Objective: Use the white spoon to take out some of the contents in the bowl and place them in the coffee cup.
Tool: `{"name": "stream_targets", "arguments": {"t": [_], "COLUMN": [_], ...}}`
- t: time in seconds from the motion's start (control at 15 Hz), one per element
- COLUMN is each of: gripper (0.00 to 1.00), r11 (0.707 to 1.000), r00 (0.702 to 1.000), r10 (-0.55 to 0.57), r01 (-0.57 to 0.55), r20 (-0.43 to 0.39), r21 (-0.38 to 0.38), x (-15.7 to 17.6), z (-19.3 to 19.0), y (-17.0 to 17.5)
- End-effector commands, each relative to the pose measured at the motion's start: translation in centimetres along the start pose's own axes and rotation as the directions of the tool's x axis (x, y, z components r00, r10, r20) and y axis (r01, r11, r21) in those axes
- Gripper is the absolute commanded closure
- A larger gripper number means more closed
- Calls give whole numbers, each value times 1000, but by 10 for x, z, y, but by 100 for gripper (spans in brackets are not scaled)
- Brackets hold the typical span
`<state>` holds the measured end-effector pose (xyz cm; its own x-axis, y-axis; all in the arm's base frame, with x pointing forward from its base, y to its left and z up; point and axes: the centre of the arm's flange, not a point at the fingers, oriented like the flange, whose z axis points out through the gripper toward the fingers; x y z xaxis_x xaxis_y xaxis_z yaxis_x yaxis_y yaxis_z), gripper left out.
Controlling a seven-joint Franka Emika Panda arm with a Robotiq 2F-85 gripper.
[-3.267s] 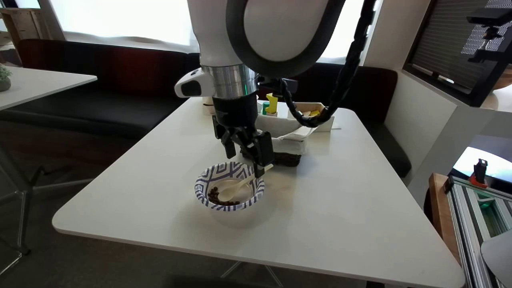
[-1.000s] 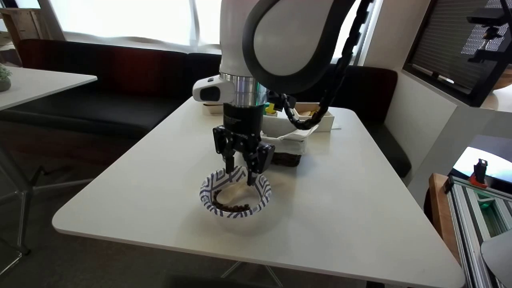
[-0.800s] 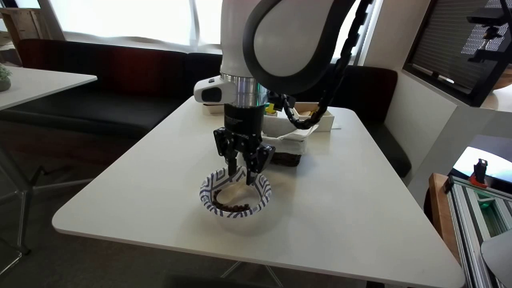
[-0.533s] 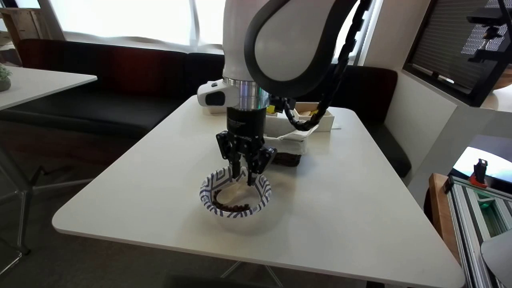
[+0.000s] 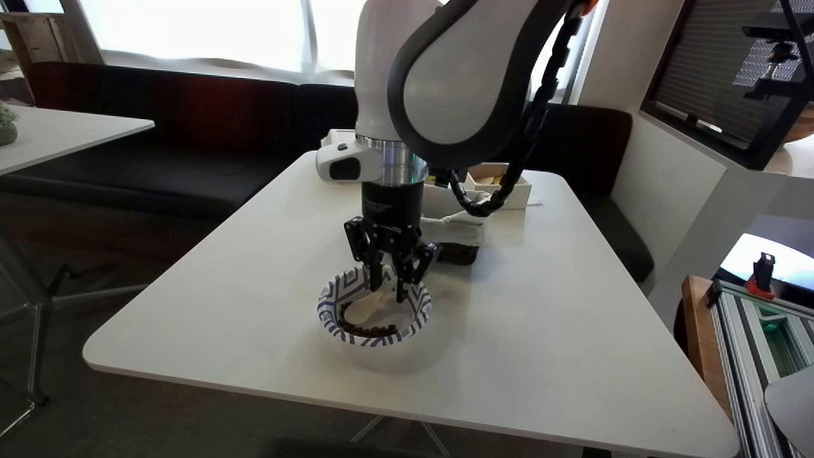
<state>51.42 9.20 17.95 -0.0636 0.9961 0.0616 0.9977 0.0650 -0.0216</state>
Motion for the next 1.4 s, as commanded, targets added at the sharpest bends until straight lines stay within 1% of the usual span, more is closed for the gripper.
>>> {"name": "stream_targets", "arguments": {"t": [0.0,0.07,0.13,0.27,0.33,0.4,0.47,0.53,0.67,0.8,1.13,1.33], "gripper": [54,65,79,95,99,100,97,96,96,96,96,96], "r11": [999,999,999,999,999,999,1000,1000,999,998,989,984], "r00": [1000,1000,1000,1000,1000,1000,1000,1000,999,995,971,950], "r10": [-25,-28,-28,-27,-25,-22,-19,-9,11,44,123,160], "r01": [25,28,28,27,25,22,19,10,-9,-39,-103,-134], "r20": [-5,-5,-4,2,3,4,12,28,49,92,207,267], "r21": [-23,-26,-27,-29,-28,-25,-21,-23,-38,-58,-103,-115], "x": [0,0,0,-1,-1,1,2,4,8,13,27,41], "z": [8,9,9,9,8,7,6,3,-2,-12,-28,-23], "y": [3,4,4,3,3,2,1,-1,-3,-7,-11,-11]}}
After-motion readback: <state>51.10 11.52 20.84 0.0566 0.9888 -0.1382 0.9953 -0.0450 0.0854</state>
